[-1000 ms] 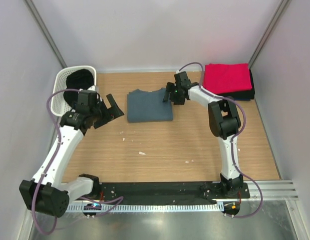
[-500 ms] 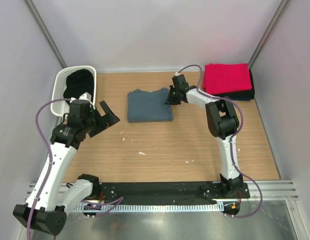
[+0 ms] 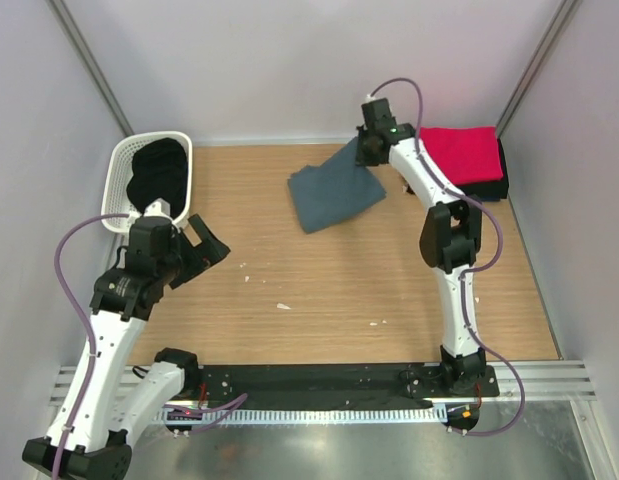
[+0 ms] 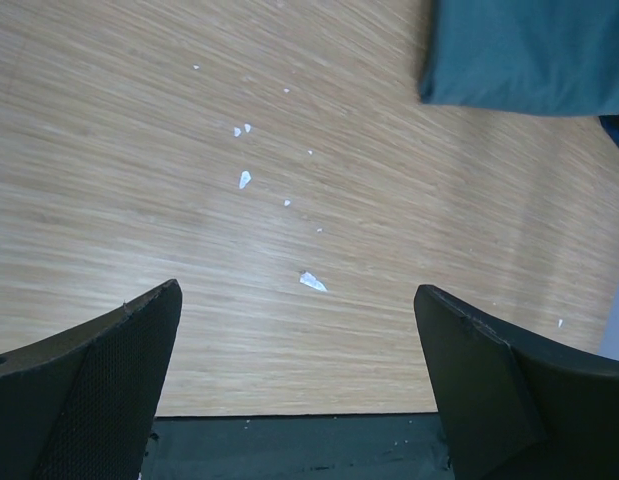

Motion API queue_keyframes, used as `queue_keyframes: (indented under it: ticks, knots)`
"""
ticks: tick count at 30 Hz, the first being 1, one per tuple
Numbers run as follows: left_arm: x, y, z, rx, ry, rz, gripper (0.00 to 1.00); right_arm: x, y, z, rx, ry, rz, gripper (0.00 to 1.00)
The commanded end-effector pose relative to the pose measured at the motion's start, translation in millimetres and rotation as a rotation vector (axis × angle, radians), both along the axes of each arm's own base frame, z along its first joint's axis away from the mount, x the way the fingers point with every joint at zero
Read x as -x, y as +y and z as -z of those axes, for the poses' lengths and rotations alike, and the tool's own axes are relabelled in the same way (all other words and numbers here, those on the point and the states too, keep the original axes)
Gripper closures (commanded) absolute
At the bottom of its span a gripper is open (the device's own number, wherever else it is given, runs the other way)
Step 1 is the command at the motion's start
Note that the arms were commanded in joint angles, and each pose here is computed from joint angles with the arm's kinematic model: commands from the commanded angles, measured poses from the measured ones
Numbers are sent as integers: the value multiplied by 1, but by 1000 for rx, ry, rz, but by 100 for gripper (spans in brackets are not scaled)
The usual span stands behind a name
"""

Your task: Fold and stack the t-shirts

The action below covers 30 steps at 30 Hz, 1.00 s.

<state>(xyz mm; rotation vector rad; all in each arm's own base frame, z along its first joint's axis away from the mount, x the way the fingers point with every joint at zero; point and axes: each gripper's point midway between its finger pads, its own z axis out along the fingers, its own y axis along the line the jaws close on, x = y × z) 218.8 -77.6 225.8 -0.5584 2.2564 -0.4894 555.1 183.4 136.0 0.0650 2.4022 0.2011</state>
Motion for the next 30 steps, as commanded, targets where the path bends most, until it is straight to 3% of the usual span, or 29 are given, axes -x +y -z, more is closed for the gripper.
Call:
queue_keyframes:
  ticks: [1, 11, 18, 25, 30]
  knots:
    - [3, 13, 3, -52, 7, -45, 0, -11, -53, -31, 83, -25, 23, 99]
    - [9, 20, -3, -86, 72, -73, 0, -34, -129, -91, 130, -160, 106, 99]
    - [14, 23, 7, -93, 114, -92, 0, -42, -166, -127, 292, -261, 75, 99]
    - [12, 22, 8, -105, 149, -80, 0, -48, -214, -143, 148, -311, 124, 99]
    - [13, 22, 8, -106, 155, -80, 0, -51, -221, -159, 102, -367, 74, 99]
